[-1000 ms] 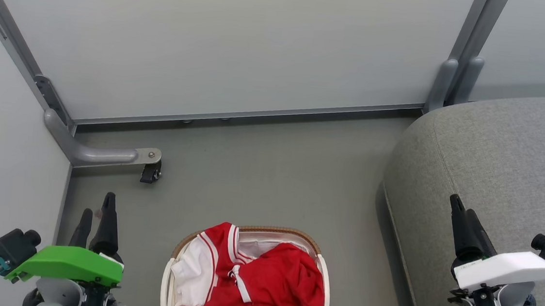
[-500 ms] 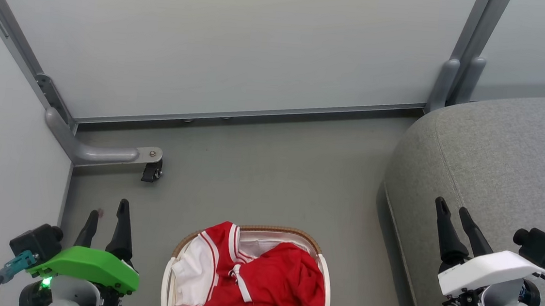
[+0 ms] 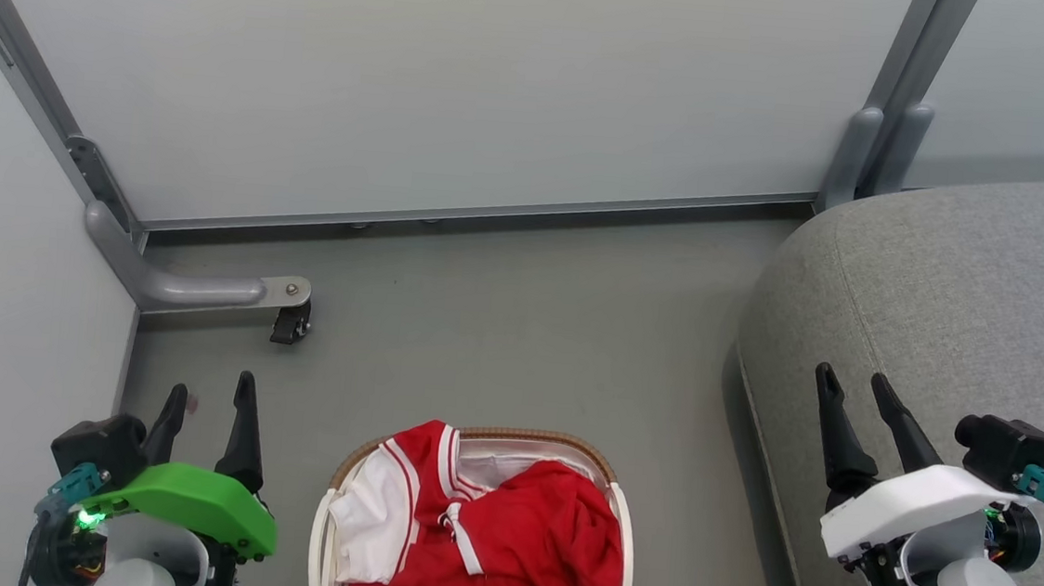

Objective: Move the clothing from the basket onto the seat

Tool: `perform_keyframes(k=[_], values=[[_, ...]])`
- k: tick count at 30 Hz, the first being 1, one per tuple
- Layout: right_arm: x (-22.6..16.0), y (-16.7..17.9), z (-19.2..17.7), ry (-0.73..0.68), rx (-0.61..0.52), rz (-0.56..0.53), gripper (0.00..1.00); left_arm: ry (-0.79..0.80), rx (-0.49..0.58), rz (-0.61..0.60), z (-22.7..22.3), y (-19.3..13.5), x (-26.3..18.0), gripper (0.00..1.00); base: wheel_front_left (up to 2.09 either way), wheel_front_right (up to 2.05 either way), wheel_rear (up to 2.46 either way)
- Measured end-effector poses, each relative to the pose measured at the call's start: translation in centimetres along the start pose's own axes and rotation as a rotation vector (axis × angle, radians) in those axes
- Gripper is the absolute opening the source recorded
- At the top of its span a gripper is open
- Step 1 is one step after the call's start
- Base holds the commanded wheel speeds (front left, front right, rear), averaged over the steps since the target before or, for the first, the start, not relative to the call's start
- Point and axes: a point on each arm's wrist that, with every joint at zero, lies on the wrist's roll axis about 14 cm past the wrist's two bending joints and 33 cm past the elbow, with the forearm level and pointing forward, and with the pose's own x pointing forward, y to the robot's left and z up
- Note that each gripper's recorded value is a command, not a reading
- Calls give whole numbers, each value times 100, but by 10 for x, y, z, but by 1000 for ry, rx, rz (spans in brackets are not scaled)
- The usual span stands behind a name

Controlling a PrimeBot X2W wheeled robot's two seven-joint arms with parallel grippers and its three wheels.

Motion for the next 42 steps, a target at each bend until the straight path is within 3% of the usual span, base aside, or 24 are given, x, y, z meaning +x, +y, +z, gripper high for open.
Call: perform_keyframes(k=[10, 25, 32, 42], values=[[1, -2, -8, 21, -138, 3, 100, -2, 129, -12, -2, 1, -1, 100, 0, 0, 0], [1, -2, -7, 7, -274, 6, 100, -106, 218, -25, 24, -4, 1, 100, 0, 0, 0], [5, 0, -6, -4, -342, 22, 100, -79, 253, -39, 10, -6, 3, 100, 0, 0, 0], [43, 4, 2, -48, -412, 57, 100, -10, 266, -144, -18, -29, 38, 100, 0, 0, 0]])
